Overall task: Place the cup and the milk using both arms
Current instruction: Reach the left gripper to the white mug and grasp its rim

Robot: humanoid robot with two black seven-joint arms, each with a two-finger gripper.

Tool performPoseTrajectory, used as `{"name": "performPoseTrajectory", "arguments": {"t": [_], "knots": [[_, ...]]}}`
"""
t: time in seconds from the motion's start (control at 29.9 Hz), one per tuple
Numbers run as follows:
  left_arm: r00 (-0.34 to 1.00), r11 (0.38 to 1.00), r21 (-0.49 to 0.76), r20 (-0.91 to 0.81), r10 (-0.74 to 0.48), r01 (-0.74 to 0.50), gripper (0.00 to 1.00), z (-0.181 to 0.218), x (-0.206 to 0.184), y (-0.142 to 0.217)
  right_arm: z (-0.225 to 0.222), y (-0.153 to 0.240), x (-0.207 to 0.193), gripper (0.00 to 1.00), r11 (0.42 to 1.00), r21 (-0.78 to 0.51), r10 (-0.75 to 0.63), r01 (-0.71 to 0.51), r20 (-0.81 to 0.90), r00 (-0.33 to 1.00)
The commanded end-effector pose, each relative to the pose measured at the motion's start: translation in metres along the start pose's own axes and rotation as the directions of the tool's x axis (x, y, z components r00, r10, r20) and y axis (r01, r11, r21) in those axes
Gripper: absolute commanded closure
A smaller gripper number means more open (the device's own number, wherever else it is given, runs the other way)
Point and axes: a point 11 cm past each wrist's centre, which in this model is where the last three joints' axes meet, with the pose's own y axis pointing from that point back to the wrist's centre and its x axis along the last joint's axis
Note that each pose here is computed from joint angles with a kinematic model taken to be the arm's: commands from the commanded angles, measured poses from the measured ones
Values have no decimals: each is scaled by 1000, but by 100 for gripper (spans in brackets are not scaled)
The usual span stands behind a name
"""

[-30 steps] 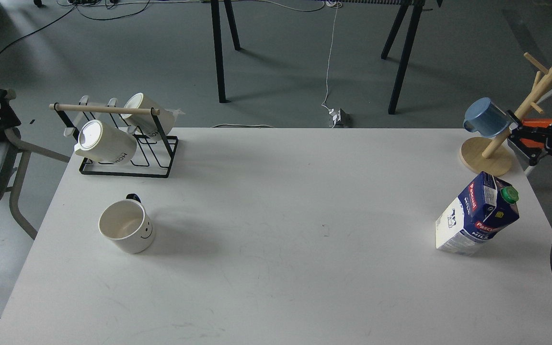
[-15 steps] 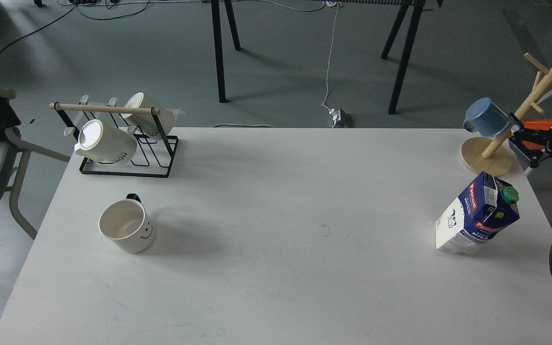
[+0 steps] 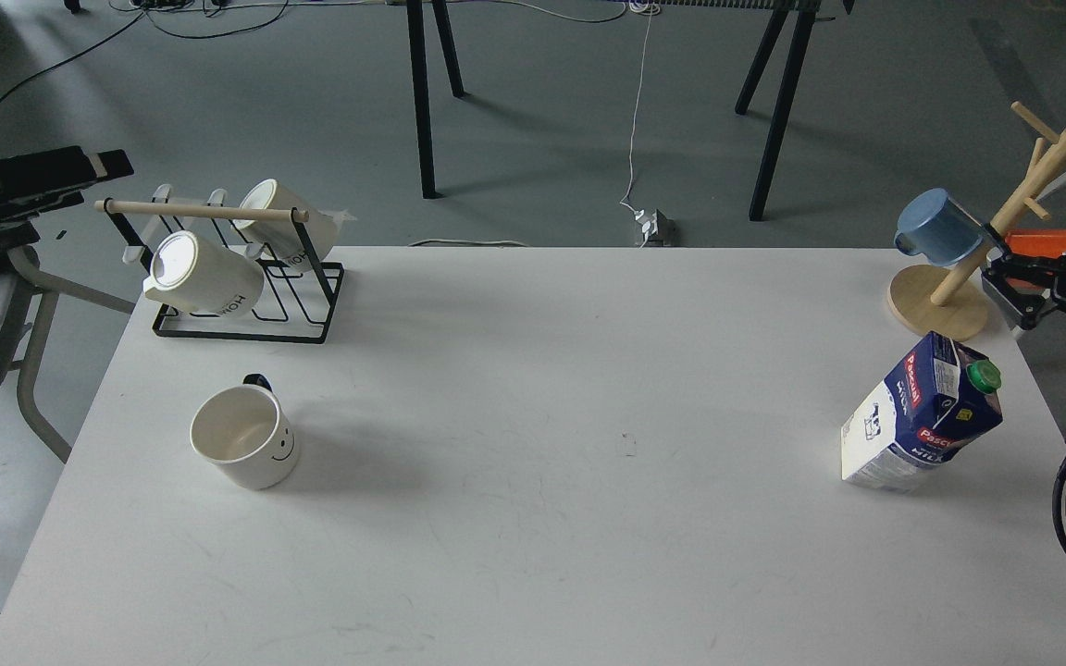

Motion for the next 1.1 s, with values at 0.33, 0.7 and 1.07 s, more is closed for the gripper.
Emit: {"name": "performPoseTrajectory", "arguments": {"t": [0.33, 0.7, 1.07], "knots": [[929, 971, 73, 282, -241, 229, 0, -7, -87, -48, 2, 3, 4, 1, 1000, -3, 12, -12, 0, 1000], [928, 962, 50, 252, -274, 270, 0, -4, -109, -76, -2, 5, 9, 1, 1000, 6, 28, -28, -3, 1000], [928, 954, 56, 220, -301, 296, 0, -10, -129, -89, 0, 6, 11, 1, 999, 2, 33, -33, -3, 999]]}}
